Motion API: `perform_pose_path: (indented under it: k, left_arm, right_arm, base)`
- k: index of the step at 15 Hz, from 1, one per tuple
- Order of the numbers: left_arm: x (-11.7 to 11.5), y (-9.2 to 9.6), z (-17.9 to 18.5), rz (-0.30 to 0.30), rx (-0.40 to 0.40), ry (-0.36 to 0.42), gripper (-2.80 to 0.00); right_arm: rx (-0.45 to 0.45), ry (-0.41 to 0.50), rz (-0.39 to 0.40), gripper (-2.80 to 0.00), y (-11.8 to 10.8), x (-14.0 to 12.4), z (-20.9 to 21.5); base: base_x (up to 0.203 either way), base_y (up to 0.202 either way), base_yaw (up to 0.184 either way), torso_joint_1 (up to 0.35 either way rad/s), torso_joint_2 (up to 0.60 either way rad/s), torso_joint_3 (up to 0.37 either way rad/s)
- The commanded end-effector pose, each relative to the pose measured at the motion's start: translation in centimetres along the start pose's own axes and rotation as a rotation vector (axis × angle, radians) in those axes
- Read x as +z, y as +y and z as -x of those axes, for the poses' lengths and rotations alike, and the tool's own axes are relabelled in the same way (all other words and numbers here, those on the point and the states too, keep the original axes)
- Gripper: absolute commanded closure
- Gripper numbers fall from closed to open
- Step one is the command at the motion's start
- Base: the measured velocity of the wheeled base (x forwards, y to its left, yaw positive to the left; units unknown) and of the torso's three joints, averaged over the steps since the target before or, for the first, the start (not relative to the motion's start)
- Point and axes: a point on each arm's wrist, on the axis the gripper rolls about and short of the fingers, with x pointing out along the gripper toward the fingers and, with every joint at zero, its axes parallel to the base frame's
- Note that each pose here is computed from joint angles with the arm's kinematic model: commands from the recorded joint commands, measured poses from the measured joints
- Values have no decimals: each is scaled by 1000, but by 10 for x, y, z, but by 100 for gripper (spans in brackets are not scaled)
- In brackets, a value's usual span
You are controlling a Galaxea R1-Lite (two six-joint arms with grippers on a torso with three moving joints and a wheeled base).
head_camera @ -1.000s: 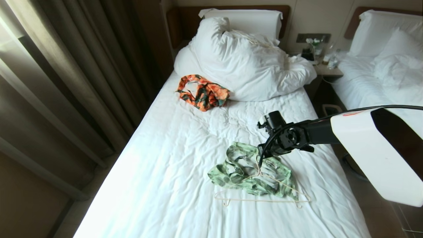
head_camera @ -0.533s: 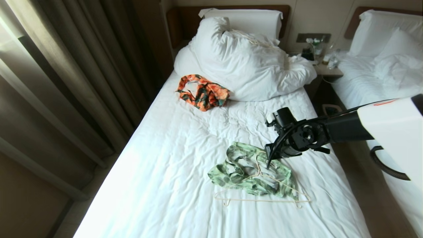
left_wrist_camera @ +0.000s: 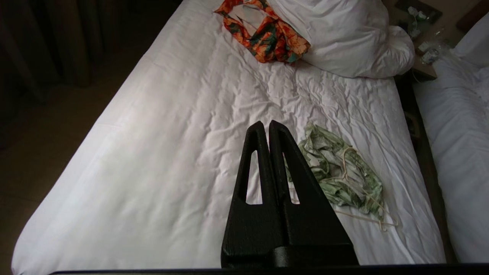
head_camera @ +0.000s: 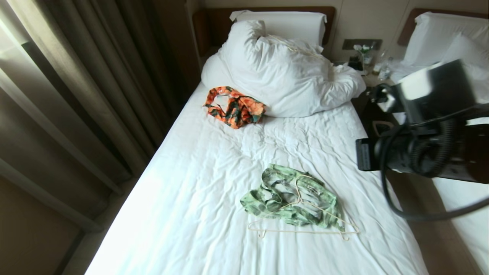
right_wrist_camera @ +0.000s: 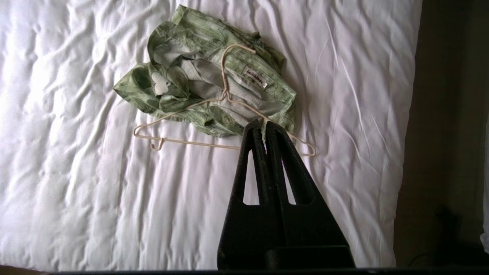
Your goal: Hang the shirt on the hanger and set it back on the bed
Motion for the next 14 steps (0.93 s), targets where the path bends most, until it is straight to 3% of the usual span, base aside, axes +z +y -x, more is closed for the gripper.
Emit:
perform_pose_path:
  k: [1,4,7,9,14]
  left_arm:
    - [13,-3,9,-32,-41,5,0]
    - [14,-1,19,-90,-29,53,0]
    - [9,5,17,-107,111,23,0]
    - [4,10,23,-197,67,13,0]
    - [-39,24,19,-244,77,54,0]
  right_arm:
    - [68,-167,-82,0,-38,-1,92]
    - [67,-187,-133,0,-65,-18,131]
    - [64,-241,-180,0,-90,-33,161]
    - [19,-261,-189,0,-107,-42,177]
    - [-32,-289,-221,0,-129,-73,193]
  base:
    - [0,0,0,0,0,0]
    - [0,0,0,0,0,0]
    - [0,0,0,0,0,0]
    - [0,0,0,0,0,0]
    - [0,0,0,0,0,0]
